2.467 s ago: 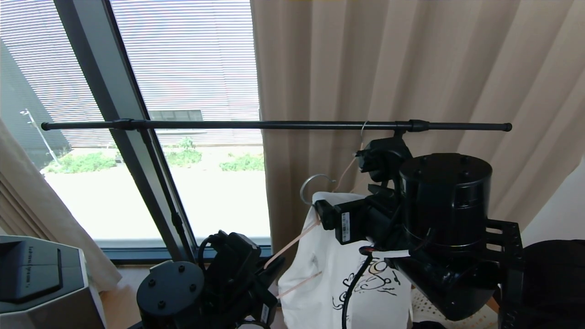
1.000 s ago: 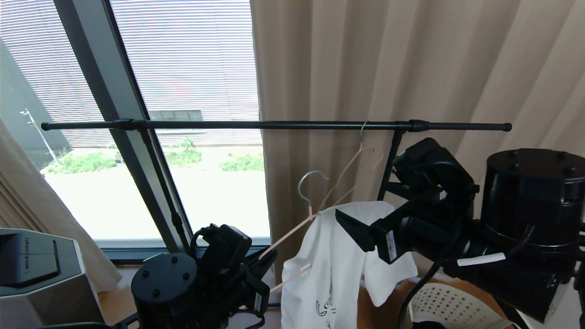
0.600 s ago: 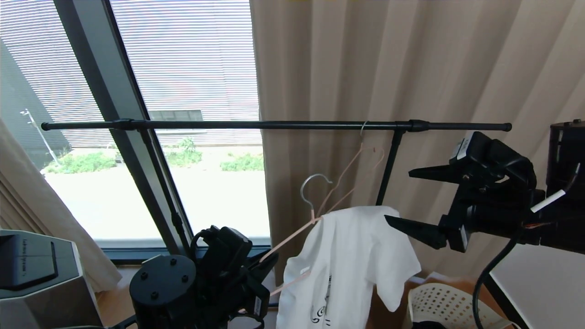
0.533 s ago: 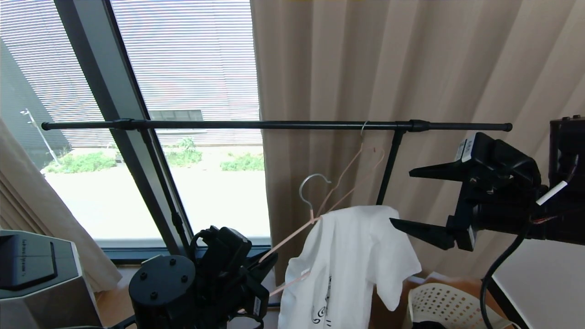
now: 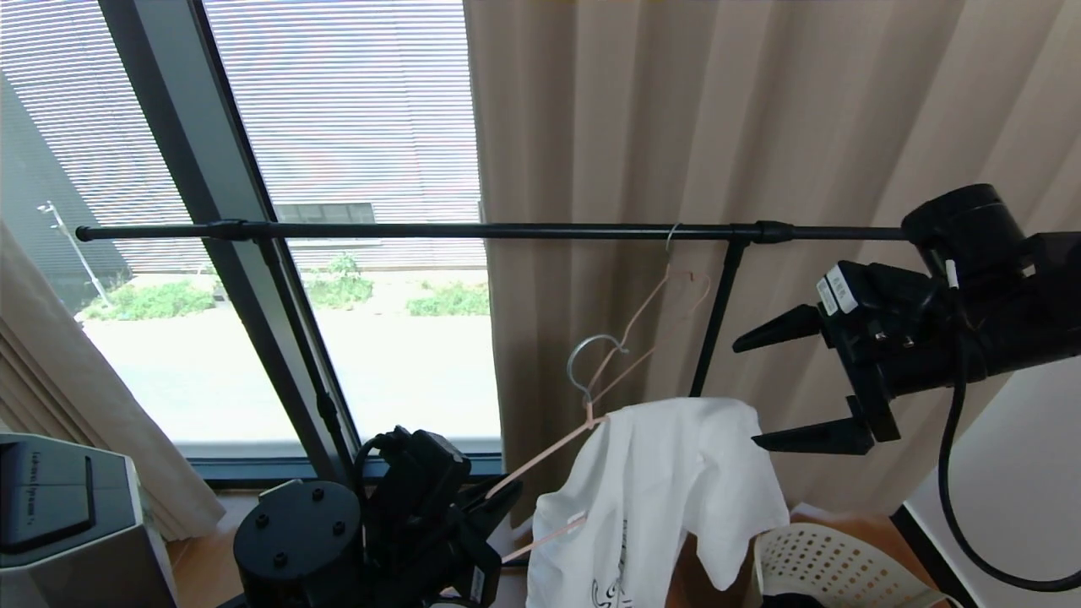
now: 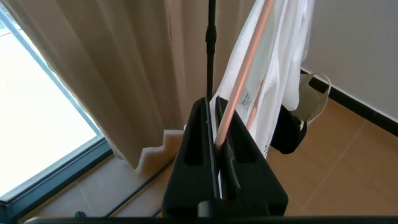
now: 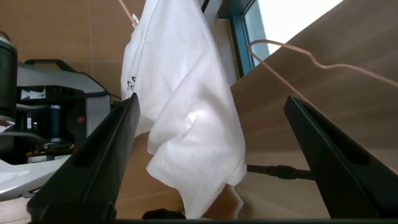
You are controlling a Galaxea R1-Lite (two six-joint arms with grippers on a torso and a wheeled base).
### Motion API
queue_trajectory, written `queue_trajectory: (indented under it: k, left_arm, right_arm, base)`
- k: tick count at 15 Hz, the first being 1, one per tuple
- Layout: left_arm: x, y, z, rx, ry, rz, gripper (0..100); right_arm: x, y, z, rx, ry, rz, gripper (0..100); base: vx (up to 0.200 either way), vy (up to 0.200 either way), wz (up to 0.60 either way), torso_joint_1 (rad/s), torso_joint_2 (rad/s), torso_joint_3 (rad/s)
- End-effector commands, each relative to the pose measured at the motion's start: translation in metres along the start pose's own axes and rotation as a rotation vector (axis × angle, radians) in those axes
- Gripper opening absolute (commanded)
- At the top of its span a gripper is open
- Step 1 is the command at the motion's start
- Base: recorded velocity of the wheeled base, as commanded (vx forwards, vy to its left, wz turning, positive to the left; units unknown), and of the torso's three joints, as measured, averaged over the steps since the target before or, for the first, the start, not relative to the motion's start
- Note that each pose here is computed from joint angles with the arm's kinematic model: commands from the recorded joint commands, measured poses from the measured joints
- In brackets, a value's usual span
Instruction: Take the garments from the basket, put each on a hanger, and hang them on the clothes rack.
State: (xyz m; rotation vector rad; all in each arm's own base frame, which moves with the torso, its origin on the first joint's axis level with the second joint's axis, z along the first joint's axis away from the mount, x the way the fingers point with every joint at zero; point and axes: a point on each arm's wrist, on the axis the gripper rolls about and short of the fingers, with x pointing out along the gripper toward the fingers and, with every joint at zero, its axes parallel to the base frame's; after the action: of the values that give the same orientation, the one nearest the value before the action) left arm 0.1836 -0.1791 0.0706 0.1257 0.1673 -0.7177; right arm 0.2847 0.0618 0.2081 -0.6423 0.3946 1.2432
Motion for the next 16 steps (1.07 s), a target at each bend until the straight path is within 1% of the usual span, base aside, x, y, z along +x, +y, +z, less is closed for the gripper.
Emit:
queue_trajectory:
  k: [1, 5, 11, 15, 16]
  left_arm:
    - [-0.002, -0.001, 0.001, 0.001, -0.006, -0.011, 0]
    - [-0.003, -0.001, 0.001, 0.001, -0.003, -0.027, 0]
    - [-0.004, -0.002, 0.0, 0.003, 0.003, -0.03, 0]
    - [-0.006, -0.004, -0.001, 0.005, 0.007, -0.039, 0]
    - [-0.006, -0.005, -0.001, 0.006, 0.006, -0.047, 0]
  right_arm:
    - [0.026, -0.009, -0.017, 0.047, 0.017, 0.072, 100]
    - [0.034, -0.009, -0.02, 0.051, 0.021, 0.097, 100]
    - [0.041, -0.004, -0.019, 0.05, 0.023, 0.127, 100]
    - [0.046, -0.007, -0.021, 0.054, 0.024, 0.136, 100]
    - [0.052, -0.004, -0.018, 0.044, 0.022, 0.155, 100]
  base:
    - [0.0, 0.0, 0.0, 0.0, 0.0, 0.0]
    - [0.0, 0.0, 0.0, 0.0, 0.0, 0.0]
    - [0.0, 0.0, 0.0, 0.0, 0.0, 0.0]
    - [0.0, 0.0, 0.0, 0.0, 0.0, 0.0]
    - [0.0, 0.0, 0.0, 0.0, 0.0, 0.0]
